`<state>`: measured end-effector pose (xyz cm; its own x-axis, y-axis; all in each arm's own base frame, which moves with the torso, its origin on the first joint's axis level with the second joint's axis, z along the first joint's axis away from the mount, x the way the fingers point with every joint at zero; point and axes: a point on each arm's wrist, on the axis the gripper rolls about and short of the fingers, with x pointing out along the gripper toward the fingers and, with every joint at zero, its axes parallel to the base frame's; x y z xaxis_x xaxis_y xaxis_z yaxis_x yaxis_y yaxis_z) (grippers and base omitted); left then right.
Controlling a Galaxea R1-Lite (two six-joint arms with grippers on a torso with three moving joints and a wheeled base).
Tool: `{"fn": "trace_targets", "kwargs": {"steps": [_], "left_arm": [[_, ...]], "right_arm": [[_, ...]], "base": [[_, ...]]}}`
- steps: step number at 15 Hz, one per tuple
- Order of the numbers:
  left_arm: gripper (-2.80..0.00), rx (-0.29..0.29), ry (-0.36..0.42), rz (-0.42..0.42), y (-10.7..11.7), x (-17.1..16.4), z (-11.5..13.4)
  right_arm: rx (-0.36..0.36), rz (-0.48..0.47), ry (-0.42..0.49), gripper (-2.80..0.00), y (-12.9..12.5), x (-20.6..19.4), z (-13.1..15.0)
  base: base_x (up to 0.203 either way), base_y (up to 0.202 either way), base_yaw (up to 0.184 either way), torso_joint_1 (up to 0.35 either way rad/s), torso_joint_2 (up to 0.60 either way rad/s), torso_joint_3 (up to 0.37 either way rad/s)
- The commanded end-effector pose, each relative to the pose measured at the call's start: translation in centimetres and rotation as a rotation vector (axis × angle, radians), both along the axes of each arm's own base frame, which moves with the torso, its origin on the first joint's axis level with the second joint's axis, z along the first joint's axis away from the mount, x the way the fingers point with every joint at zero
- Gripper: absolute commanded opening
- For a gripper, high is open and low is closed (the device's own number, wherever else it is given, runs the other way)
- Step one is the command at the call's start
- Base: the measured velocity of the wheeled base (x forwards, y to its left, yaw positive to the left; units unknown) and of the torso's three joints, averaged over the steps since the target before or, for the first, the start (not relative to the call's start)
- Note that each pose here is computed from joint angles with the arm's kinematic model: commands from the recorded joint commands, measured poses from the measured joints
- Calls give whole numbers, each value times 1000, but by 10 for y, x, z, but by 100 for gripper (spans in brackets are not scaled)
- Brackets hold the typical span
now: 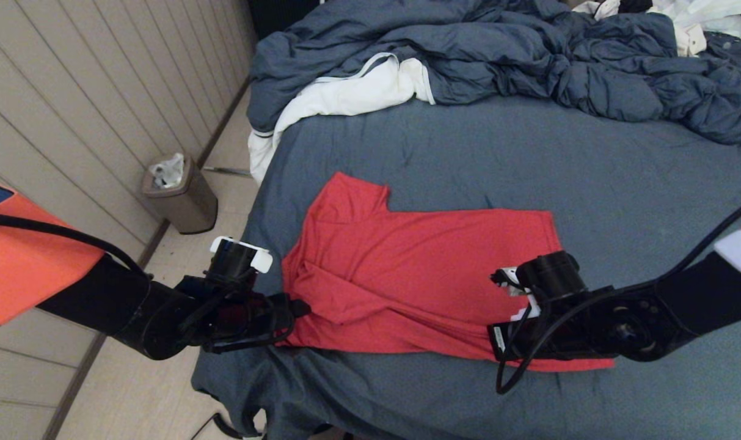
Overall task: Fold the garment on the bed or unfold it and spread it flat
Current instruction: Fold the red T-shirt
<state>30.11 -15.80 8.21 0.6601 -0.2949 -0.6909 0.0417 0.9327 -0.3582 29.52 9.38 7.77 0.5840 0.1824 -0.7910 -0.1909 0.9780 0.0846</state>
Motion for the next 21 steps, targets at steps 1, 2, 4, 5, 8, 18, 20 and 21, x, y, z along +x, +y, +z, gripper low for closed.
{"fn": "trace_targets", "kwargs": {"steps": [1,2,4,5,8,18,20,21], "left_arm": [[0,-1,4,2,-1,1,-2],[0,-2,6,-1,-1,1,-2],[0,0,10,-5,-3,0,-4],[0,-3,5,-6,-3,0,-2],[0,-9,-6,-7,-3,-1,2],[0,-25,-36,-4,-3,-2,4],[0,-27,-39,-4,-3,-2,5],[0,-27,-40,-4,-3,-2,6]], "right_arm": [[-8,-7,29,-280,0,7,-11],[-7,-13,31,-280,-1,10,-13],[-10,-16,36,-280,-1,11,-15],[-8,-19,30,-280,-1,13,-15],[9,-36,-17,-280,1,24,-10],[10,-167,-174,-280,-1,96,2],[12,-188,-195,-280,-6,96,10],[19,-189,-211,-280,-7,92,18]], "base": [[0,0,0,0,0,0],[0,0,0,0,0,0],[0,0,0,0,0,0],[0,0,0,0,0,0],[0,0,0,0,0,0],[0,0,0,0,0,0],[0,0,0,0,0,0],[0,0,0,0,0,0]]}}
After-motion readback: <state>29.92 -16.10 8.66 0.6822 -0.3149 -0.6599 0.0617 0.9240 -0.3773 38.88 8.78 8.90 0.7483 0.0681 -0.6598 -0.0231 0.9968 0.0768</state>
